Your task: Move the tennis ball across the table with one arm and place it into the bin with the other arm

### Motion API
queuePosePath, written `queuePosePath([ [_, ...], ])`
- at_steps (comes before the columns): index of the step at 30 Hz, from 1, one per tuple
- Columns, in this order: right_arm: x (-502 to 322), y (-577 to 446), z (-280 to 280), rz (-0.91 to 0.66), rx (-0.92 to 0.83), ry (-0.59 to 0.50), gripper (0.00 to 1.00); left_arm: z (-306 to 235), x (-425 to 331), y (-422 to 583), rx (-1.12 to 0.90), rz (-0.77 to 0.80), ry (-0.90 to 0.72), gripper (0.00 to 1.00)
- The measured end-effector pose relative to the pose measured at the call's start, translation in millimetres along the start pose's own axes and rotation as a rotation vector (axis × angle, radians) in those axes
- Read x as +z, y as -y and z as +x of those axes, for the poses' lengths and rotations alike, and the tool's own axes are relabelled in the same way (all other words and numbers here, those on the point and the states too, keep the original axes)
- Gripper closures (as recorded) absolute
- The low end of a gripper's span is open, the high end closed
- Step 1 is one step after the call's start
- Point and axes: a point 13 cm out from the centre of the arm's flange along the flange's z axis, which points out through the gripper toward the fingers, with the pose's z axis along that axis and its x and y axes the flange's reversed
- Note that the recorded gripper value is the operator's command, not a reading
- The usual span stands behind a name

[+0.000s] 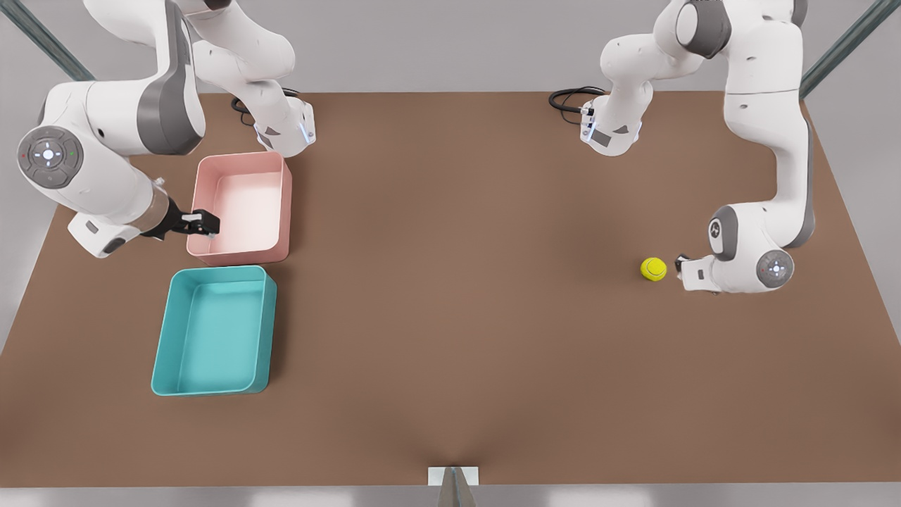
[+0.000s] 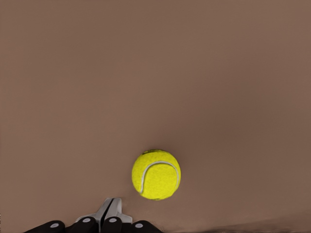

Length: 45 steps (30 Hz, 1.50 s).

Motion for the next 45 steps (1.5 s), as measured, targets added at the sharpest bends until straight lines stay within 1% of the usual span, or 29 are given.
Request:
queuePosePath([
  [3,1.3,0.6,-0.6,0.000,0.000,0.000,0.00,10.6,29.0,-9.2,0.189,-0.034,0.026,0.79],
  [7,3.4,0.7,0.0,0.001,0.000,-0.002,0.00,9.2,50.3,-10.9,0.449,-0.106,0.027,0.79],
  [11,5.9,2.0,1.6,0.003,0.000,-0.007,0.00,25.4,66.9,-18.1,0.607,-0.134,0.012,0.79],
  [15,10.3,1.9,4.3,0.004,-0.002,-0.017,0.00,38.4,68.9,-29.9,0.685,-0.150,0.002,0.79],
  [20,12.3,2.0,6.2,0.005,-0.004,-0.021,0.00,48.6,78.6,-22.3,0.746,-0.097,-0.024,0.79],
  [24,13.6,3.7,12.7,0.004,-0.005,-0.021,0.00,41.6,80.6,-11.2,0.797,-0.076,-0.039,0.79],
  [26,13.8,4.3,13.5,0.004,-0.006,-0.020,0.00,10.8,74.9,6.8,0.857,-0.093,-0.048,0.79],
  [27,14.0,4.4,13.6,0.004,-0.006,-0.019,0.00,-21.1,70.4,28.5,0.912,-0.112,-0.048,0.79],
  [29,14.2,4.3,13.3,0.004,-0.008,-0.019,0.00,-108.1,57.2,101.7,1.048,-0.158,-0.028,0.79],
  [30,14.5,4.1,13.0,0.004,-0.009,-0.018,0.00,-138.9,50.4,132.2,1.081,-0.178,-0.012,0.79],
  [32,14.9,3.8,12.4,0.004,-0.011,-0.018,0.00,-163.3,39.5,152.3,1.053,-0.200,0.015,0.79],
  [33,14.9,3.7,12.3,0.004,-0.011,-0.018,0.00,-171.9,26.7,150.0,1.016,-0.214,0.032,0.79],
  [34,14.9,3.7,12.2,0.004,-0.012,-0.017,0.00,-185.7,-2.3,140.1,0.965,-0.243,0.061,0.79],
  [35,15.0,3.7,12.1,0.004,-0.013,-0.017,0.00,-201.1,-47.2,125.2,0.902,-0.283,0.098,0.79],
  [36,14.9,3.7,12.0,0.004,-0.013,-0.017,0.00,-210.8,-101.6,108.2,0.827,-0.322,0.133,0.79],
  [37,15.5,3.5,11.2,0.004,-0.015,-0.018,0.00,-215.2,-175.5,89.2,0.740,-0.369,0.172,0.79],
  [38,15.8,3.5,10.2,0.003,-0.017,-0.018,0.00,-210.3,-255.3,80.0,0.654,-0.411,0.212,0.79],
  [39,16.3,3.6,9.7,0.002,-0.019,-0.019,0.00,-200.0,-319.3,88.0,0.584,-0.429,0.241,0.79],
  [40,16.7,3.6,9.4,0.002,-0.021,-0.020,0.00,-183.4,-362.6,107.5,0.524,-0.416,0.259,0.72],
  [41,16.8,3.7,9.3,0.001,-0.023,-0.020,0.00,-163.3,-382.8,123.2,0.463,-0.378,0.259,0.42],
  [42,17.0,3.7,9.3,0.000,-0.025,-0.021,0.00,-143.4,-382.5,132.1,0.400,-0.324,0.227,0.00],
  [43,17.1,3.8,9.3,-0.001,-0.027,-0.021,0.00,-125.2,-372.4,135.4,0.328,-0.267,0.180,0.00],
  [45,16.7,4.6,9.3,-0.002,-0.029,-0.021,0.00,-109.6,-358.2,156.7,0.194,-0.170,0.137,0.00],
])
